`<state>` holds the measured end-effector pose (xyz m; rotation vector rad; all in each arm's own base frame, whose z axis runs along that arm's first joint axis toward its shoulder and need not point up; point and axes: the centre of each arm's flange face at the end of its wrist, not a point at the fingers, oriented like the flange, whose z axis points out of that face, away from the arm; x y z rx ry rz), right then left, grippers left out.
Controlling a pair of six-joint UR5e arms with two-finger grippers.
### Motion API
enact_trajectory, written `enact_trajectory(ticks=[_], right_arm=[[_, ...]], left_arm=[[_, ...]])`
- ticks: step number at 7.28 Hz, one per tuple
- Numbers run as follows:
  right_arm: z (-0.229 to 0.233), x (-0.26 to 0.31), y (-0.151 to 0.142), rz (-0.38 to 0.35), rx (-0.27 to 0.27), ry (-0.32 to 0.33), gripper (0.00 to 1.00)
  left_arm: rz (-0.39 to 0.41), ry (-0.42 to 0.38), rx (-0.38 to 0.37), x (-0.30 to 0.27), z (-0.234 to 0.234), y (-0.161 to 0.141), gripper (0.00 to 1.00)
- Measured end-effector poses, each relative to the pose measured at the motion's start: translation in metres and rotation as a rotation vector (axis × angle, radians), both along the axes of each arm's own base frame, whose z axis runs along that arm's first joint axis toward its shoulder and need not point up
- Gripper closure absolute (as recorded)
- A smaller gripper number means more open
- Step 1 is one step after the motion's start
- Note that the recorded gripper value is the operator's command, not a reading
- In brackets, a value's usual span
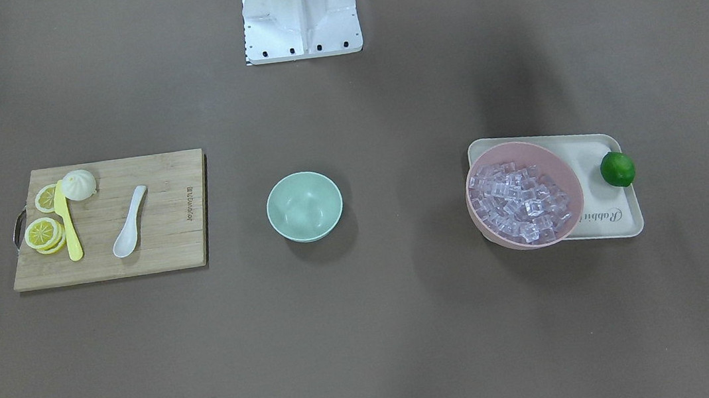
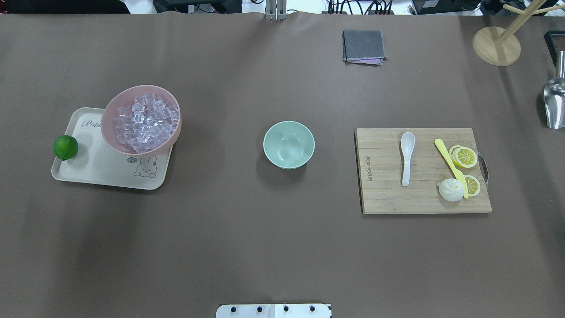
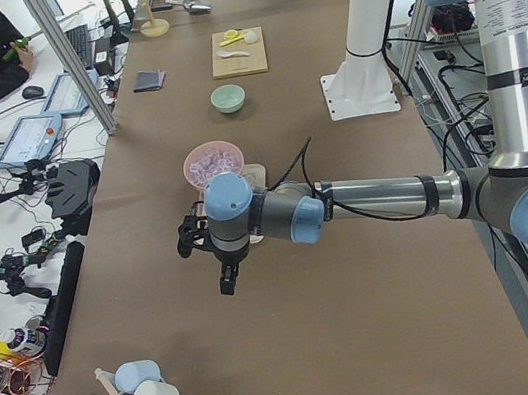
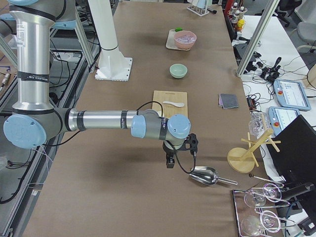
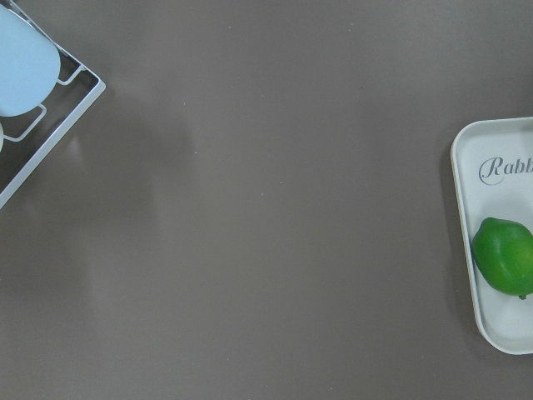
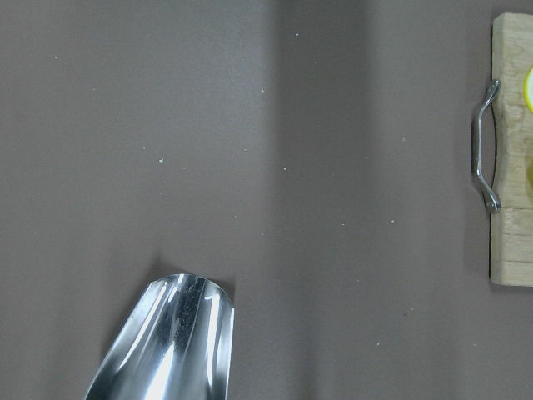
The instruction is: Put spoon and ice into bowl
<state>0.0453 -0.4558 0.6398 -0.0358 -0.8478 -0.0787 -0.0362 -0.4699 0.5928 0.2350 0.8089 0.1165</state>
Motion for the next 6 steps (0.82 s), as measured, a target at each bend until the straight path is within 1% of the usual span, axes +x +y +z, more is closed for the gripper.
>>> enact_trajectory(ticks=[3, 6], right_arm=[[-0.002, 0.000, -0.001, 0.001, 0.003, 0.000, 0.00], [-0.002, 0.000, -0.001, 0.001, 0.002, 0.000, 0.00]], left_arm=[[0.002, 0.004, 0.014, 0.000, -0.007, -0.001, 0.02], [0.006, 0.007, 0.035, 0.002, -0.016, -0.009, 0.02]])
